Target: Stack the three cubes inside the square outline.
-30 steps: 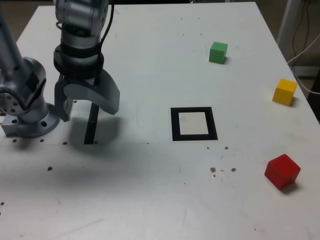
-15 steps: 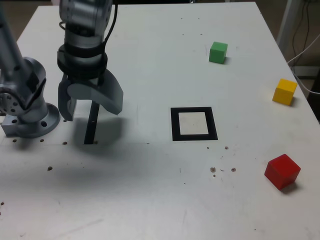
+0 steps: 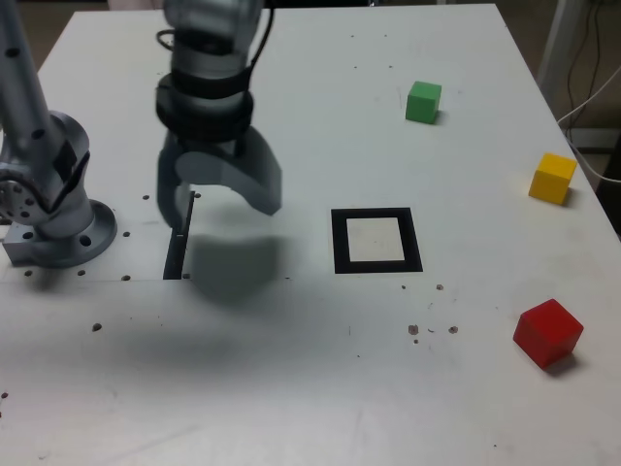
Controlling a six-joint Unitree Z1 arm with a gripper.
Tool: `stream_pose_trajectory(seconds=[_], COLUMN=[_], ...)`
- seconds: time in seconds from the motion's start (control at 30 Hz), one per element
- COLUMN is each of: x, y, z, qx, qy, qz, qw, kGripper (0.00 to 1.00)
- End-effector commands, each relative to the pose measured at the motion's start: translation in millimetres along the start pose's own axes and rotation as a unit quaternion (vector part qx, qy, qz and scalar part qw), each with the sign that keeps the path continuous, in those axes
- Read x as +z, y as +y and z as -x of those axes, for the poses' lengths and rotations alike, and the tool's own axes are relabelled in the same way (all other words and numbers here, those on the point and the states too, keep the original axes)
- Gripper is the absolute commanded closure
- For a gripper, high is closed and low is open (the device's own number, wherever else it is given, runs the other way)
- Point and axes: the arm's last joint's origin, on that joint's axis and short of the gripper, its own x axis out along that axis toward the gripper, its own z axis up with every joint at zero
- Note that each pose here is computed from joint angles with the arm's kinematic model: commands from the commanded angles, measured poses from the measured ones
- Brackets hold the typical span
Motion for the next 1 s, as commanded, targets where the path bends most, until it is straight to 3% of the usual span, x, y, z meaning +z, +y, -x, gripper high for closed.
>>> stream_pose_trajectory(seconds=[0.0, 0.57, 0.97], x=[7, 73, 114], y=[-4, -42, -70], z=[5, 46, 64], qx=[0.0, 0.007, 0.014], qy=[0.0, -0.017, -0.027], qz=[-0.007, -0.059, -0.112], qw=[1.0, 0.9981, 0.9932], kGripper=[0.01, 0.01, 0.01])
